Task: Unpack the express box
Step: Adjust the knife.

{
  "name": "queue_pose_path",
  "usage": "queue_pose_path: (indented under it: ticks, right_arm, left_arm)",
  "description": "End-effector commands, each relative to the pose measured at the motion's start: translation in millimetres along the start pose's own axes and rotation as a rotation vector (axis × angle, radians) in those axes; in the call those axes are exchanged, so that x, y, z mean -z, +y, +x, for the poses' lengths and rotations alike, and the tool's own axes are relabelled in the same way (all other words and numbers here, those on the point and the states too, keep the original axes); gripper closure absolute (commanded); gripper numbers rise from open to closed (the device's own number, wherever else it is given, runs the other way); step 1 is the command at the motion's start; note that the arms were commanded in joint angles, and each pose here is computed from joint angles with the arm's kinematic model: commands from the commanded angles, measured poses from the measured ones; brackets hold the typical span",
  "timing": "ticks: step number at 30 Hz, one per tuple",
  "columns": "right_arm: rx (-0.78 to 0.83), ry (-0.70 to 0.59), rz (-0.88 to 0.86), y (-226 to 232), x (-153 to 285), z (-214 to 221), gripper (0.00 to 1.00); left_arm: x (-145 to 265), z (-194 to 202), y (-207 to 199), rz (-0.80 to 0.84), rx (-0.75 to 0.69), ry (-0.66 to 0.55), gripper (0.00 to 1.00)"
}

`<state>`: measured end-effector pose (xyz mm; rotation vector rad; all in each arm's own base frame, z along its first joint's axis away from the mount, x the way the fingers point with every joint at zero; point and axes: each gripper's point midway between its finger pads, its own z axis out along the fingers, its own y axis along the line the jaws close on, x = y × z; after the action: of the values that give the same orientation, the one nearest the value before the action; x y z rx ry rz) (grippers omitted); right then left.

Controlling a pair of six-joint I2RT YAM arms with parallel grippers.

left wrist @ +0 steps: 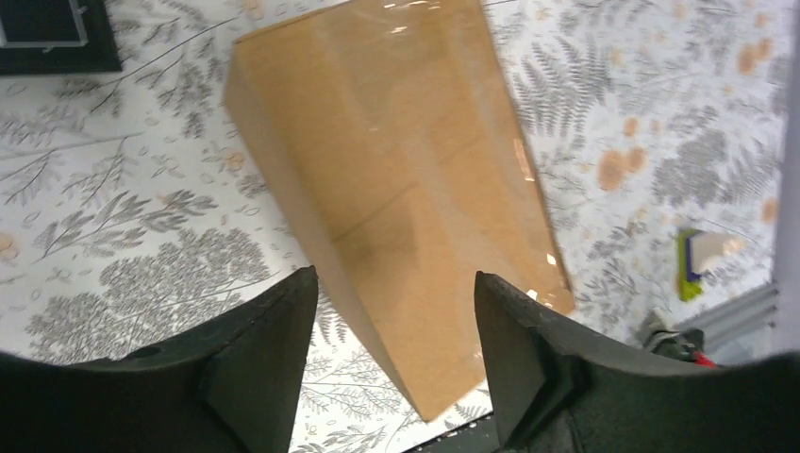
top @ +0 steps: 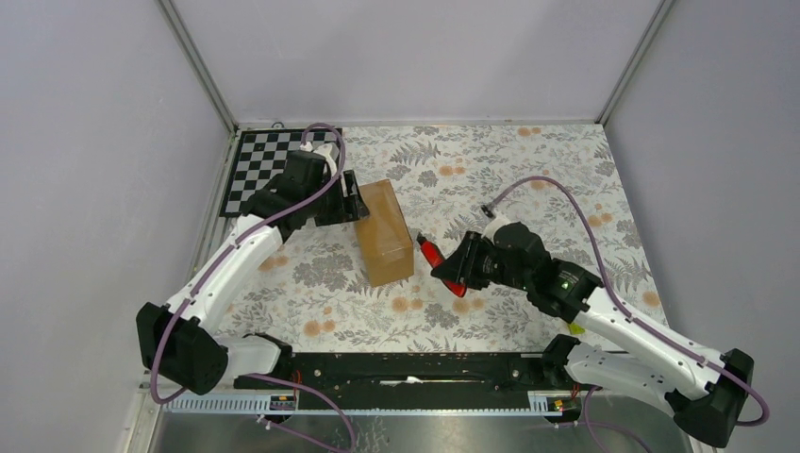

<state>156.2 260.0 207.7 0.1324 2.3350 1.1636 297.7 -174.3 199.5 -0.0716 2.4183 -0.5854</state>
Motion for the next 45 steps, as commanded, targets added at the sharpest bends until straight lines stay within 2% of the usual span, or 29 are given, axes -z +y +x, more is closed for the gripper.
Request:
queue_pose_path:
  ticks: [1, 3, 7, 12, 17, 21, 29, 45]
  right_arm:
    - [0.236, 0.08, -0.212, 57.2, 15.4, -2.8, 1.0]
    - [0.29, 0.13, -0.258, 68.5, 21.8, 2.5, 1.0]
    - [0.376, 0.264, -0.418, 93.0, 44.2, 23.3, 1.0]
    - [0.419, 0.365, -0.568, 108.5, 70.1, 42.2, 1.0]
    - [0.431, 0.413, -0.624, 110.7, 79.3, 54.4, 1.0]
    - [0.457, 0.433, -0.646, 112.0, 86.3, 61.8, 1.0]
    - [0.483, 0.455, -0.627, 109.0, 85.9, 68.4, 1.0]
    - [0.553, 0.481, -0.535, 100.0, 78.3, 68.9, 1.0]
  left_arm:
    - [41.6, -23.6, -57.5, 0.277, -0.151, -0.067, 0.32]
    - [59.5, -25.4, -78.4, 0.396, -0.212, -0.087, 0.28]
    - [106.3, -23.1, -117.1, 0.641, -0.381, -0.133, 0.26]
    - [152.1, 16.8, -160.1, 0.978, -0.533, -0.016, 0.26]
    - [175.1, 71.3, -185.1, 1.175, -0.648, 0.12, 0.26]
    - [176.7, 101.0, -184.5, 1.221, -0.668, 0.216, 0.29]
    - [177.6, 128.8, -183.4, 1.256, -0.684, 0.327, 0.34]
    - [167.1, 168.5, -183.0, 1.245, -0.713, 0.467, 0.62]
